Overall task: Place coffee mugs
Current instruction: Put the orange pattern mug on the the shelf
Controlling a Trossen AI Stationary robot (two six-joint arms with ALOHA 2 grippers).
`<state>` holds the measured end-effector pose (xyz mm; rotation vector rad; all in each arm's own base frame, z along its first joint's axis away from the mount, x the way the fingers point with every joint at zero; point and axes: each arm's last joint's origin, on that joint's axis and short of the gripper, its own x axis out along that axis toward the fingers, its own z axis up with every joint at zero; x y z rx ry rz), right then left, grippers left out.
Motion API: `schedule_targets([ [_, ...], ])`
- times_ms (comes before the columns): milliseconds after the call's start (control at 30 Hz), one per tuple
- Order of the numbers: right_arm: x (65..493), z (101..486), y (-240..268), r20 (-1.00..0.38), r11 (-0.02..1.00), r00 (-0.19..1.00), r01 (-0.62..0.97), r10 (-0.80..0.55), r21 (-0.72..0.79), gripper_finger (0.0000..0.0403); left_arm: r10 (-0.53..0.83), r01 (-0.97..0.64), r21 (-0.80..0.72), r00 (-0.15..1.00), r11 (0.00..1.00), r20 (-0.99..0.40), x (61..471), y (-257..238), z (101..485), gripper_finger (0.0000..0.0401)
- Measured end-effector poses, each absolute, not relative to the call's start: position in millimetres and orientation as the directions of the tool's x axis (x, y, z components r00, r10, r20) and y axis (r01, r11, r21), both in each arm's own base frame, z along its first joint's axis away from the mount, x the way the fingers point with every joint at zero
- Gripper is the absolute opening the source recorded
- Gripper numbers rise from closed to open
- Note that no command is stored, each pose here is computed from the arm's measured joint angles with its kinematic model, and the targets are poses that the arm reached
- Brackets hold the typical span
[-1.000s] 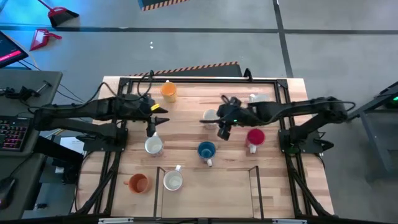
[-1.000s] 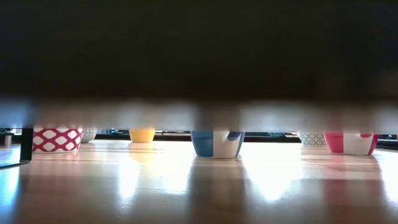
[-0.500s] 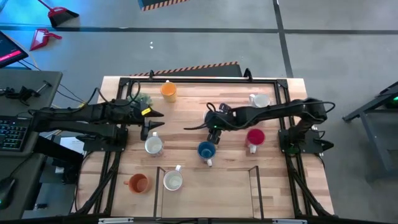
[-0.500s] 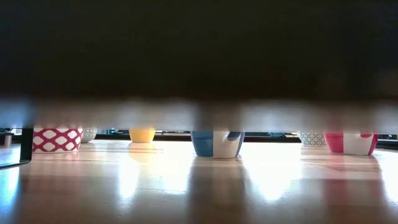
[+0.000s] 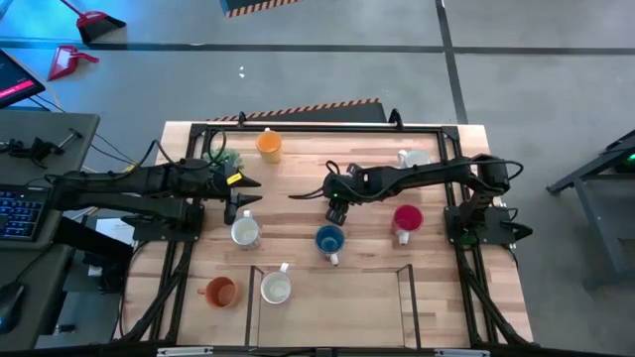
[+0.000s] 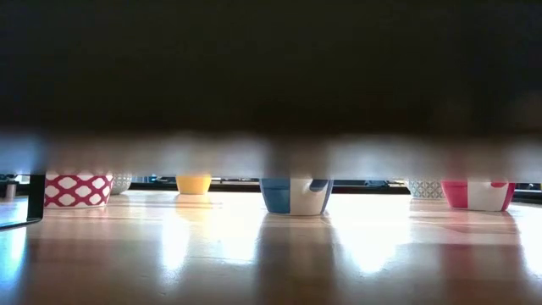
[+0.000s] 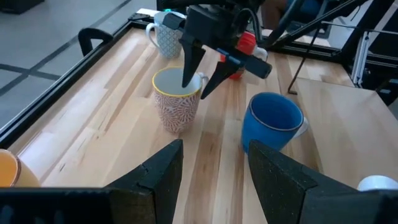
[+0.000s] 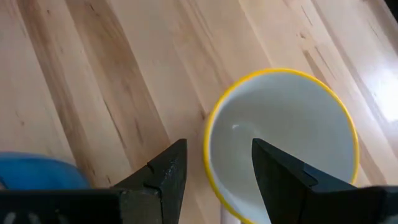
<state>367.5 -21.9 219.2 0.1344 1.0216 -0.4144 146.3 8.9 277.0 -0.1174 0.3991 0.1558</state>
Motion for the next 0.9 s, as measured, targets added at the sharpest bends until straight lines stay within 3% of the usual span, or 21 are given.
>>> schedule_targets([
  [567, 373, 214, -22, -0.839, 0.91, 0.48, 0.412, -0.256, -0.042, 0.0165, 0.107, -0.155, -0.091, 0.913, 0.984, -0.393, 146, 8, 277, 0.017],
  [900, 378, 192, -23, -0.864, 0.899, 0.417, 0.428, -0.283, -0.088, 0.016, 0.087, -0.136, -0.1, 0.915, 0.986, -0.394, 147, 8, 277, 0.017],
])
